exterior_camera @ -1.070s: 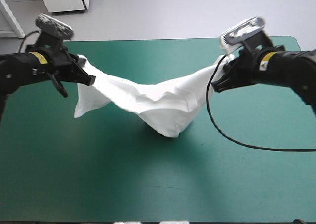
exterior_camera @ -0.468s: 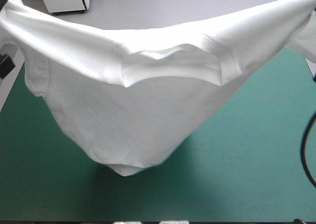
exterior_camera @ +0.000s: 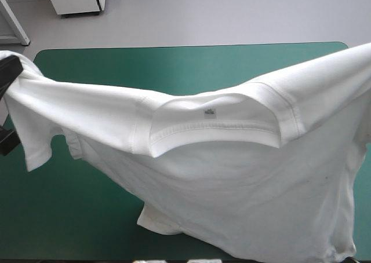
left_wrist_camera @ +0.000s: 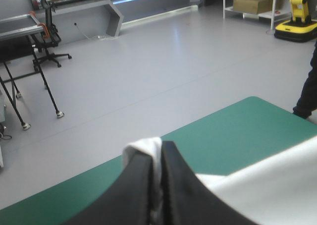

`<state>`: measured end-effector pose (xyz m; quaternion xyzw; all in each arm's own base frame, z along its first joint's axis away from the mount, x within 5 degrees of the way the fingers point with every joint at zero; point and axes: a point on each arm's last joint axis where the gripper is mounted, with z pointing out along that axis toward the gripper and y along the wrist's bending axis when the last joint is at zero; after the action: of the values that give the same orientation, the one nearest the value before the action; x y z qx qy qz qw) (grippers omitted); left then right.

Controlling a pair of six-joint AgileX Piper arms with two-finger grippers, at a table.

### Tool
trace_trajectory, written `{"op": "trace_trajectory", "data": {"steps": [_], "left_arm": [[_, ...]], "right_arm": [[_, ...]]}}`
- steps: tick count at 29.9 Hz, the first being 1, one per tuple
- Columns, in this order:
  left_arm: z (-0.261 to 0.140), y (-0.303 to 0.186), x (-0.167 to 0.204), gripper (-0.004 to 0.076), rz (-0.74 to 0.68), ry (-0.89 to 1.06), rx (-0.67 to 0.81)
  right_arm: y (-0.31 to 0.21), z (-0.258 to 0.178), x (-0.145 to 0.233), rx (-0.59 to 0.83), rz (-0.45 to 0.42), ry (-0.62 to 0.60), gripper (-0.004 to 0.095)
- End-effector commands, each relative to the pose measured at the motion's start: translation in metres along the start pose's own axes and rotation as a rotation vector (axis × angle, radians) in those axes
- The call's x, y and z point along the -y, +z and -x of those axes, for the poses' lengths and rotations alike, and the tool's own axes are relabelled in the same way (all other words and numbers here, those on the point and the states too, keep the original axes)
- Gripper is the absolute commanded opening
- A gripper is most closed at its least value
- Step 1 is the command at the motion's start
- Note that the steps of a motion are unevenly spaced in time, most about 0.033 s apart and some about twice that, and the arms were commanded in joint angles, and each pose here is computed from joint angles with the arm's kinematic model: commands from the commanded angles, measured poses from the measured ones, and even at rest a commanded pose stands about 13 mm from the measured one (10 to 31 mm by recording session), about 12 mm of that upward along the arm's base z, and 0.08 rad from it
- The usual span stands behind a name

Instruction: Fold the cloth

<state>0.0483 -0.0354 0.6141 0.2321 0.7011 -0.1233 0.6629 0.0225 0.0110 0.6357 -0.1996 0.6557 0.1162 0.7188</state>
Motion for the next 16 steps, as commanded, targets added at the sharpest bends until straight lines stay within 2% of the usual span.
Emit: {"op": "trace_trajectory", "data": {"steps": [1,4,8,11,16], "left_arm": [[0.002,0.027,-0.007,-0.0009,0.004,-0.026,-0.003],[0.003,0.063,-0.016,-0.0009,0.001,-0.048,-0.006],[-0.002,0.116,-0.028,-0.0009,-0.007,-0.054,-0.030],[-0.007,0.151,-0.037,-0.0009,0.004,-0.047,-0.020],[-0.019,0.201,-0.054,-0.0009,0.073,-0.027,-0.010]], "right_arm": [[0.039,-0.010,0.008,-0.040,-0.103,-0.044,-0.0013],[0.078,-0.030,0.015,-0.167,-0.183,-0.063,-0.0013],[0.135,-0.056,0.023,-0.317,-0.280,-0.149,-0.0017],[0.179,-0.072,0.026,-0.377,-0.312,-0.203,-0.0017],[0.250,-0.112,0.025,-0.517,-0.308,-0.254,-0.0017]]}}
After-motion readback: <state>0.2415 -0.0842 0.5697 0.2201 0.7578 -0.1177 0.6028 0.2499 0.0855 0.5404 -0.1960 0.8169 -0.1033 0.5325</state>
